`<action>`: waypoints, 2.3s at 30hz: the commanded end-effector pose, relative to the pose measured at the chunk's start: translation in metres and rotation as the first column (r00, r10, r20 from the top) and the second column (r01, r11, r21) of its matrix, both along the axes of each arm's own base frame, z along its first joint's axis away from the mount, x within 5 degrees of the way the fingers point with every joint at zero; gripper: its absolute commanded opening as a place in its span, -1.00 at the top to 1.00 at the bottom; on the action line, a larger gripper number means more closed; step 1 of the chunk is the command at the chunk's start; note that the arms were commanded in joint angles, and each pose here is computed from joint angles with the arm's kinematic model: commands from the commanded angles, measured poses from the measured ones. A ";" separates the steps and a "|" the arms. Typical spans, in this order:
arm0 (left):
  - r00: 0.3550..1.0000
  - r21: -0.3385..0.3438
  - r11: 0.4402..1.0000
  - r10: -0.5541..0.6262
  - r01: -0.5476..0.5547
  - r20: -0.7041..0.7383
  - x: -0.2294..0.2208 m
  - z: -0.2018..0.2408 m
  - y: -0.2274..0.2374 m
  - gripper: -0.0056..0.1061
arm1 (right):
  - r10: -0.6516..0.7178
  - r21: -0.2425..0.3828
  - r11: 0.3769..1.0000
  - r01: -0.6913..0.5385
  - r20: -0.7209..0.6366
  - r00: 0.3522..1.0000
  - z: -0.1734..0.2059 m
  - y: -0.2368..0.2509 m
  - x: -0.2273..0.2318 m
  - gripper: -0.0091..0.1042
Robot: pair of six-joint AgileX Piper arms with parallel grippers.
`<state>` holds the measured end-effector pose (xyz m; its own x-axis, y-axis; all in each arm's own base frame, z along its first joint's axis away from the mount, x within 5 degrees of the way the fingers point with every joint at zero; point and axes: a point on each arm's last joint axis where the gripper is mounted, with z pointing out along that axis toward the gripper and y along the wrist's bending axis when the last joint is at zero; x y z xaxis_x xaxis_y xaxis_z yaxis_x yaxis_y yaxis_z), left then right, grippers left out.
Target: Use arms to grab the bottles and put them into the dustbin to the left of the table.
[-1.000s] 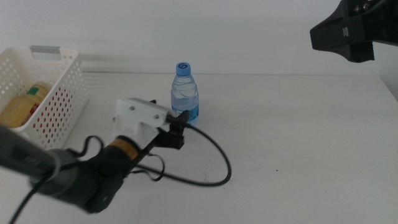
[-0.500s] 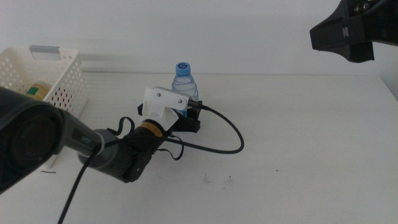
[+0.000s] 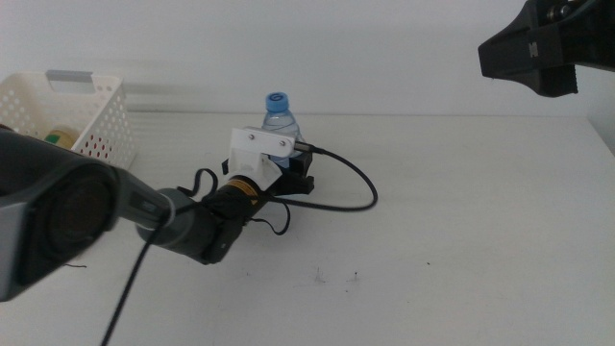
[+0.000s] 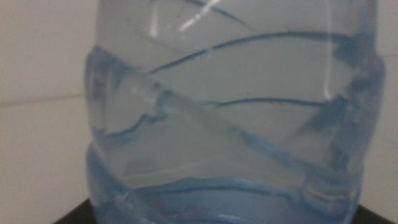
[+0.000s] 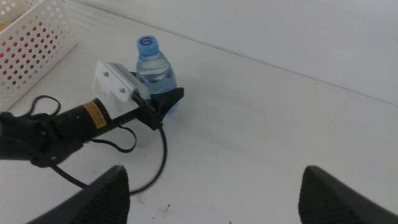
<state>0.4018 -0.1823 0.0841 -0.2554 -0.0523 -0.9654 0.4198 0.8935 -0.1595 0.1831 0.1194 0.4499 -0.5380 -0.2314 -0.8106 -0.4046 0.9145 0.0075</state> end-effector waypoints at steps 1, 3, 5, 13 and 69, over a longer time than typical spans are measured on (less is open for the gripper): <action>1.000 -0.079 0.997 0.002 -0.004 -0.024 -0.004 0.020 0.006 0.58 | 0.000 0.002 1.000 0.000 0.017 1.000 0.003 -0.001 0.000 -0.68; 0.995 -0.073 0.997 -0.038 0.031 -0.094 -0.016 0.052 0.012 0.93 | 0.000 0.002 1.000 0.000 0.017 1.000 0.003 -0.001 0.000 -0.68; 0.976 0.034 0.998 -0.036 0.045 -0.216 -0.029 0.083 0.020 0.93 | 0.000 0.002 1.000 0.000 0.017 1.000 0.003 -0.001 0.000 -0.68; 0.957 0.342 0.934 0.185 -0.101 -0.224 -0.089 0.226 0.060 0.93 | -0.001 0.001 1.000 0.001 0.018 1.000 0.003 -0.001 0.000 -0.68; 0.644 0.435 0.900 0.310 0.038 -0.699 -0.002 0.201 0.278 -0.78 | -0.001 0.000 1.000 0.001 0.017 1.000 0.003 -0.001 0.000 -0.68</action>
